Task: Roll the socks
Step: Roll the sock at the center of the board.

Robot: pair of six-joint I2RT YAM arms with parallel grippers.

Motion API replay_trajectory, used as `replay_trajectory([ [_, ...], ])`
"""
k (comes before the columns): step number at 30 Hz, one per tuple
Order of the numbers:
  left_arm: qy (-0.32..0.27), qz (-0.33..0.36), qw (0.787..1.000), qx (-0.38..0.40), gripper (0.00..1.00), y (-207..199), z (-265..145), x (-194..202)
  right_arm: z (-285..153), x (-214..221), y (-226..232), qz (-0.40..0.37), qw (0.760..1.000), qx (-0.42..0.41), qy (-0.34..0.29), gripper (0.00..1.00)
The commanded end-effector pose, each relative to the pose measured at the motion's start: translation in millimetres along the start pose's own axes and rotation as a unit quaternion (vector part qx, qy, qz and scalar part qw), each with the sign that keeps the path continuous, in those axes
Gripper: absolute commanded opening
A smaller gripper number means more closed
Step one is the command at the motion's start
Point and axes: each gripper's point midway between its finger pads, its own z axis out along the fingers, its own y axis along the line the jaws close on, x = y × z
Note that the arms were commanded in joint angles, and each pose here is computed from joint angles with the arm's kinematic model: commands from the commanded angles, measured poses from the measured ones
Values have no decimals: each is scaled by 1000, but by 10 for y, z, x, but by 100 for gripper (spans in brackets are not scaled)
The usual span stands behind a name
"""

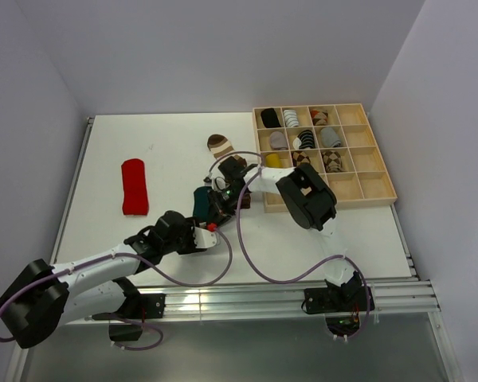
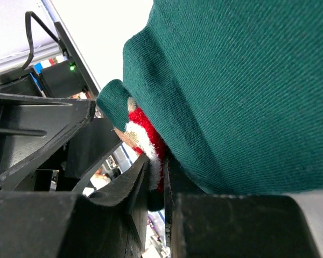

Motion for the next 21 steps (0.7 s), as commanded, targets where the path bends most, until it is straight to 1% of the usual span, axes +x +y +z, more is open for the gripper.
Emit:
replay_trajectory([
  [1,-26,17,999,-33,61,144,35,-154,12,-4,-89,8,1000,14,9,10],
  [11,-39,43,998,-2,60,-73,162,-186,2,-27,-124,11,1000,18,13,9],
  [17,-45,49,998,-2,59,-96,230,-195,0,-16,-146,14,1000,17,16,9],
  [20,-37,45,998,16,55,-163,270,-154,-10,-35,-130,12,1000,16,13,9],
  [21,-31,43,998,27,51,-208,286,-126,-13,-38,-121,12,1000,15,13,9],
])
